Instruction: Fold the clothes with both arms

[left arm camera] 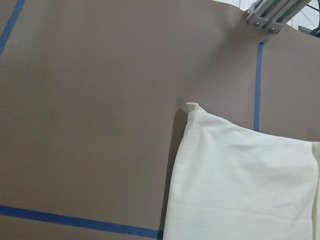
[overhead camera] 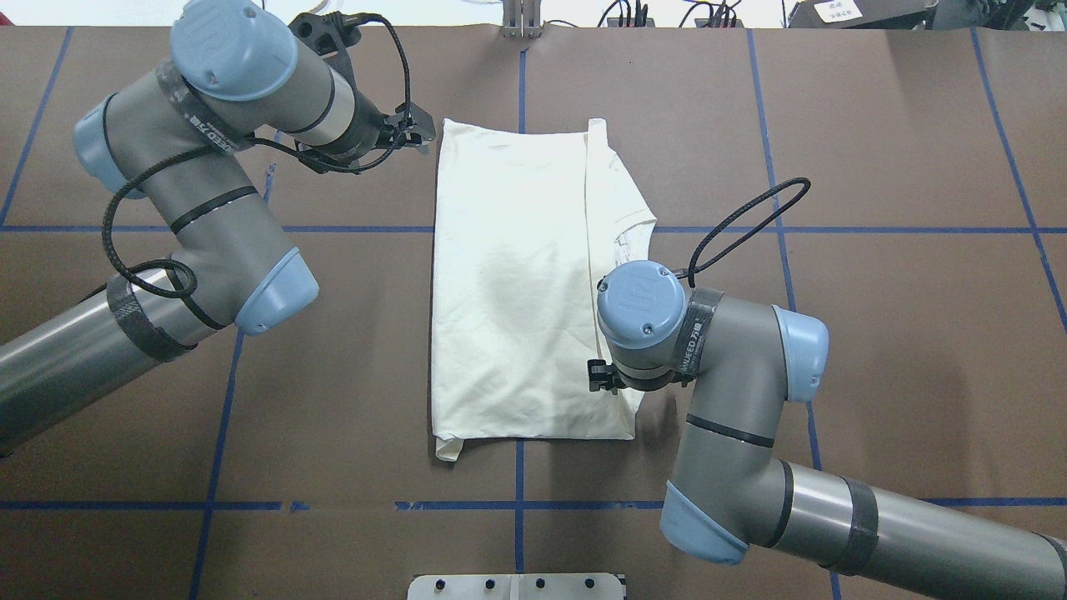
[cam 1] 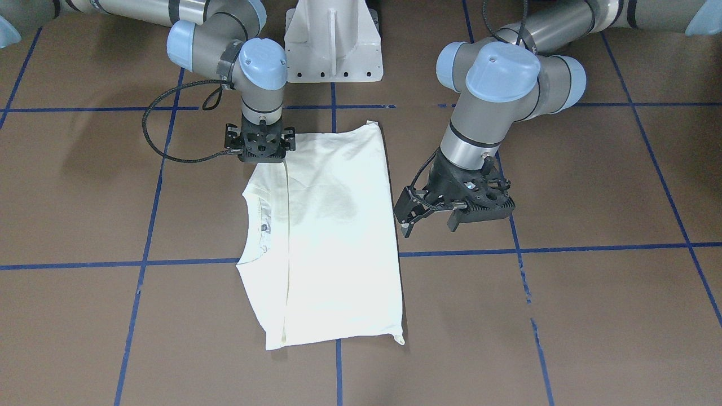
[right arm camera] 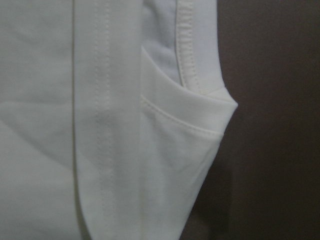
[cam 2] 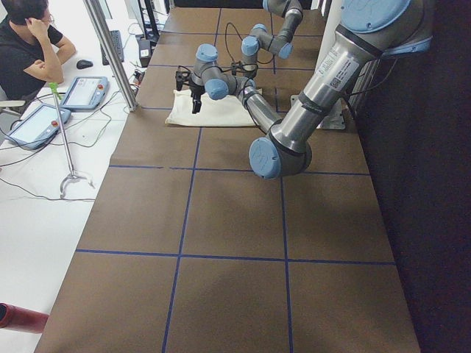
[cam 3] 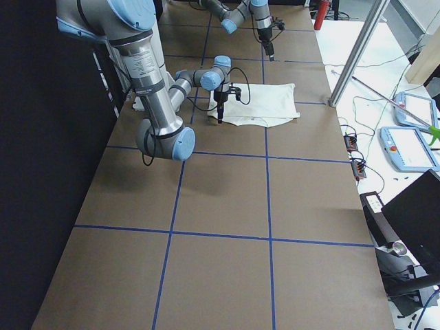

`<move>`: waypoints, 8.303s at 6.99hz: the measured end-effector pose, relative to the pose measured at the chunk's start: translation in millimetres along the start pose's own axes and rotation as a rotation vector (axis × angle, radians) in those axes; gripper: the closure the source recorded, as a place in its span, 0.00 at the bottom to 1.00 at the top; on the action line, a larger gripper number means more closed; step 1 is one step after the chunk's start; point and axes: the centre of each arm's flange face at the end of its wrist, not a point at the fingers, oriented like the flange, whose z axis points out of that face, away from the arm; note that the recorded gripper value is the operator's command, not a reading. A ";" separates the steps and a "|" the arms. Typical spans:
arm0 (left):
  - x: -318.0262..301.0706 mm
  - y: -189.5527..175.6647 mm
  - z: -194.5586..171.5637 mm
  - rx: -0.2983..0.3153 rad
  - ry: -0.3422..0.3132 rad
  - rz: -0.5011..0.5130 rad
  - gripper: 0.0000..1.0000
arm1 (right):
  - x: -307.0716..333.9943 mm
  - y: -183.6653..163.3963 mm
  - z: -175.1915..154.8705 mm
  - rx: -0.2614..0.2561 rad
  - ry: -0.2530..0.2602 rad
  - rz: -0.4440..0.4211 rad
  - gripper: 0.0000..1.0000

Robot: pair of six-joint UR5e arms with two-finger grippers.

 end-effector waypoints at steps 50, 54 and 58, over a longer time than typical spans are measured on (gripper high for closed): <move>24.6 300.3 -3.8 -0.334 -0.168 -0.369 1.00 | -12.6 79.1 -1.6 0.071 -0.210 0.581 0.00; 26.4 301.2 -5.0 -0.335 -0.166 -0.368 1.00 | -12.4 78.7 15.3 0.075 -0.177 0.580 0.03; 26.5 301.3 -5.1 -0.335 -0.165 -0.368 1.00 | -12.8 76.6 14.9 0.076 -0.178 0.579 0.83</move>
